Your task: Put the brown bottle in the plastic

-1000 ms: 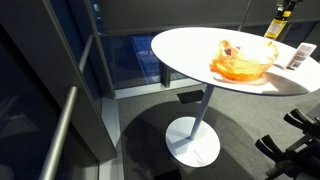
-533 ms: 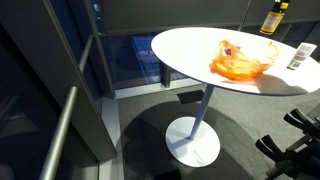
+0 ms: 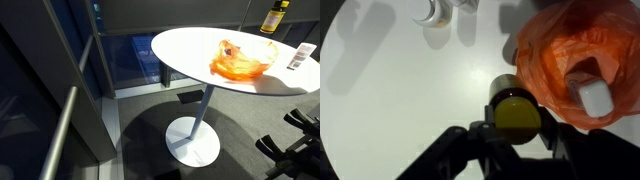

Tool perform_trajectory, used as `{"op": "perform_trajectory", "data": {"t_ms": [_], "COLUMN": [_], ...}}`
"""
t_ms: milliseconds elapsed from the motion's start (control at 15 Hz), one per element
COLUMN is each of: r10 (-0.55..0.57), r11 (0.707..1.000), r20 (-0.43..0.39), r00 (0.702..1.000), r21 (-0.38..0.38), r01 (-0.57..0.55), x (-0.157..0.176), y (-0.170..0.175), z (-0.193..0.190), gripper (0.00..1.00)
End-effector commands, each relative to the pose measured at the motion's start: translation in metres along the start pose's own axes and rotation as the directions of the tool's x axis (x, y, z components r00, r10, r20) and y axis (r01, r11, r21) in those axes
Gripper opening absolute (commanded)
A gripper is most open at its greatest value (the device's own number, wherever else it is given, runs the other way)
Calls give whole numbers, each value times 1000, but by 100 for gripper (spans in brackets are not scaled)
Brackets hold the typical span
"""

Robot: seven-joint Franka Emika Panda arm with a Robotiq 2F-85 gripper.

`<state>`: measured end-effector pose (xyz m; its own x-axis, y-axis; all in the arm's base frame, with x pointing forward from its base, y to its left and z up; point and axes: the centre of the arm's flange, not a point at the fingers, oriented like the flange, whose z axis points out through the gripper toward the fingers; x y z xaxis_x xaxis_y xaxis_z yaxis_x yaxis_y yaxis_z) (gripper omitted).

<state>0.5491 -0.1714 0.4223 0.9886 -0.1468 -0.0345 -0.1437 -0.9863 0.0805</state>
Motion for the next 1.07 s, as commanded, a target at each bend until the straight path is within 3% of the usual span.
{"op": "perform_trajectory", "data": {"t_ms": [0, 533, 1000], "r10": [-29, -131, -154], "r11": [1000, 991, 988], "r20": [-21, -18, 10], "r00": [999, 991, 988], "r21": [1, 10, 27], "r01": [29, 131, 154], "x": [0, -3, -5], "y": [-8, -62, -77], "z": [0, 9, 37], "gripper": [20, 20, 20]}}
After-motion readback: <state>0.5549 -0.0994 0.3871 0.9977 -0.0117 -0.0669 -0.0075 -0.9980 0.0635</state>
